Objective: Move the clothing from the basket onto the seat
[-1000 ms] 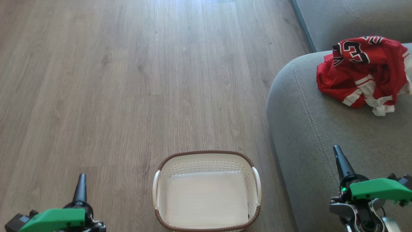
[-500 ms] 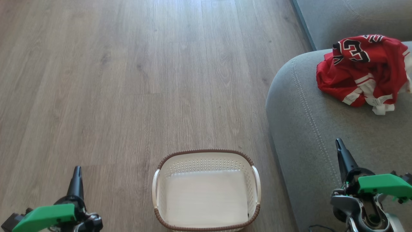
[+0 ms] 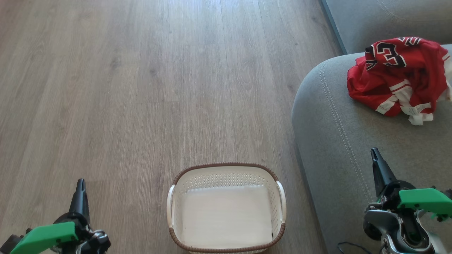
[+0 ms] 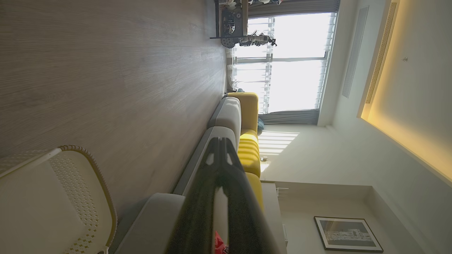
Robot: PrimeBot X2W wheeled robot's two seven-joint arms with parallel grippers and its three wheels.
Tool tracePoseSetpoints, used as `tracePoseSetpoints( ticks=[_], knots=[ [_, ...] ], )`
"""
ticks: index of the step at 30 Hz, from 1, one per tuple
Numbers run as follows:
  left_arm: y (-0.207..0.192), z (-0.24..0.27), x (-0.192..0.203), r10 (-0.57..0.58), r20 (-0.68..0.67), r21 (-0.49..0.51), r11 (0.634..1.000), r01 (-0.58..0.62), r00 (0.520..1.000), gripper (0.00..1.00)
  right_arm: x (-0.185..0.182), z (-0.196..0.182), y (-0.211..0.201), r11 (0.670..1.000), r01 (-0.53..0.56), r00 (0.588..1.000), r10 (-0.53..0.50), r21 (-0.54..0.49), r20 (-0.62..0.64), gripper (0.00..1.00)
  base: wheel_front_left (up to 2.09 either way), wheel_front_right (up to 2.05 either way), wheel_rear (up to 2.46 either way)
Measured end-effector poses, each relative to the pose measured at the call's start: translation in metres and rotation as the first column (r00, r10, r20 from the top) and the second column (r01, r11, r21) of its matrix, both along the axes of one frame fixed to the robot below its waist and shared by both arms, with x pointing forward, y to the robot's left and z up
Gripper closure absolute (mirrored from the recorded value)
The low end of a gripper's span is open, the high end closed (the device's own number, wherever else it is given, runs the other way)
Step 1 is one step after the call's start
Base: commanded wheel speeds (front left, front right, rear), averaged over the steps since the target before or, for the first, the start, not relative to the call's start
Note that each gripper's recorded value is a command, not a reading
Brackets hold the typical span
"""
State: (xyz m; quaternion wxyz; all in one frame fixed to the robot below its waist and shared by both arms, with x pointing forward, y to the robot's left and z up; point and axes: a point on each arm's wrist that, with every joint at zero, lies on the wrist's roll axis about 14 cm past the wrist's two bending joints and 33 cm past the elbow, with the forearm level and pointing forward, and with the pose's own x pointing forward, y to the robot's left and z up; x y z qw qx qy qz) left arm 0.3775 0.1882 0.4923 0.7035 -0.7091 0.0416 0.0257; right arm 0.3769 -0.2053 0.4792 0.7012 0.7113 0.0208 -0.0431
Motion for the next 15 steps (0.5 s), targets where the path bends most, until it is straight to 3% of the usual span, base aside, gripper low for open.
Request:
tracePoseSetpoints(
  ticks=[15],
  knots=[
    [0.0002, 0.0001, 0.0001, 0.001, 0.0, 0.0, 1.0, -0.001, 1.0, 1.0, 0.0002, 0.0002, 0.0, 1.0, -0.003, 1.0, 0.003, 0.003, 0.001, 1.0, 0.0, 0.0, 0.0]
  ],
)
